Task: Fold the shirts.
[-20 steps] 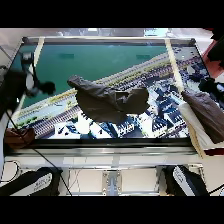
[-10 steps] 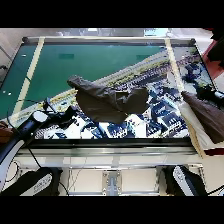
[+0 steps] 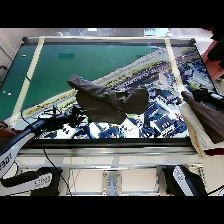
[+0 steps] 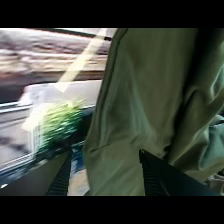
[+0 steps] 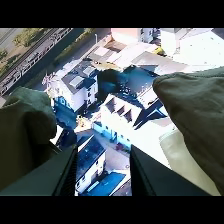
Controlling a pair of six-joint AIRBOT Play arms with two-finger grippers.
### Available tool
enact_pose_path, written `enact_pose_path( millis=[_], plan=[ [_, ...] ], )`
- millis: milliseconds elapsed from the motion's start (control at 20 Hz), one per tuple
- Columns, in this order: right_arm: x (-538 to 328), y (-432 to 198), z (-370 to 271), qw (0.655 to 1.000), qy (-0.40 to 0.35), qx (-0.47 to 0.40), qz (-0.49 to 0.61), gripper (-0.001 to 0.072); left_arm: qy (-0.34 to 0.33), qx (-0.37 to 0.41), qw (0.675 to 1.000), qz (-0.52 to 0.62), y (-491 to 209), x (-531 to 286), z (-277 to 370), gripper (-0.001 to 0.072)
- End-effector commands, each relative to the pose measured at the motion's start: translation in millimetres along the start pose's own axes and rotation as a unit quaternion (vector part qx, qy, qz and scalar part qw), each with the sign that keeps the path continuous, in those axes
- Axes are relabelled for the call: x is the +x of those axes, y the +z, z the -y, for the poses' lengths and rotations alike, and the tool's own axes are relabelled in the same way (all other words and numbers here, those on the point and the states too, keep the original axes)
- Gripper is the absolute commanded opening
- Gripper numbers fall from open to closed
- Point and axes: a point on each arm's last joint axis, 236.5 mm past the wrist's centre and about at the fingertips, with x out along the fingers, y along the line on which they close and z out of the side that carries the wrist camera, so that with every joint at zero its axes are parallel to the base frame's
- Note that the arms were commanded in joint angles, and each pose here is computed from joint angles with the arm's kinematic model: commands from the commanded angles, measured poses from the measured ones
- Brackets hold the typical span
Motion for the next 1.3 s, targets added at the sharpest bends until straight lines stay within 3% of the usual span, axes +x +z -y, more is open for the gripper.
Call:
enact_pose_path(
  millis=[0,200,250,300,350,650,900,950,1000,1250],
  plan=[
    [-0.4,-0.1,-6.9,1.000,0.014,0.008,-0.001,0.0384,-0.017,0.004,1.000,0.002,3.1,14.3,3.9,0.0463],
    [-0.5,0.3,-11.7,1.000,0.025,0.016,0.000,0.0384,-0.007,0.032,0.999,-0.015,-11.0,44.0,17.0,0.0457],
    [-0.7,-3.3,-13.4,0.999,0.028,0.016,-0.008,0.0384,-0.012,0.038,0.999,-0.017,-10.0,47.7,25.1,0.0320],
    [-1.1,-10.0,-16.8,0.999,0.035,0.017,-0.022,0.0384,-0.021,0.046,0.999,-0.014,-7.5,48.9,35.8,0.0045],
    [-1.9,-22.2,-22.9,0.998,0.048,0.018,-0.047,0.0384,-0.032,0.060,0.998,-0.012,-4.6,48.4,47.8,0.0014],
    [59.5,-147.0,-57.7,0.972,0.117,0.037,-0.202,0.0384,-0.073,0.092,0.993,-0.021,-4.8,44.7,86.9,0.0014],
    [147.6,-197.5,-100.1,0.951,0.140,0.078,-0.265,0.0387,-0.087,0.094,0.990,-0.056,-21.6,42.3,92.3,0.0014],
    [158.7,-202.3,-106.3,0.945,0.146,0.090,-0.279,0.0421,-0.088,0.094,0.990,-0.056,-21.9,42.2,92.4,0.0014],
    [169.3,-201.8,-108.7,0.942,0.148,0.099,-0.283,0.0512,-0.087,0.094,0.990,-0.056,-21.7,42.2,92.3,0.0014],
    [191.7,-171.4,-100.8,0.955,0.136,0.103,-0.244,0.0488,-0.088,0.107,0.989,-0.054,-21.4,42.3,92.2,0.0014]
  ],
)
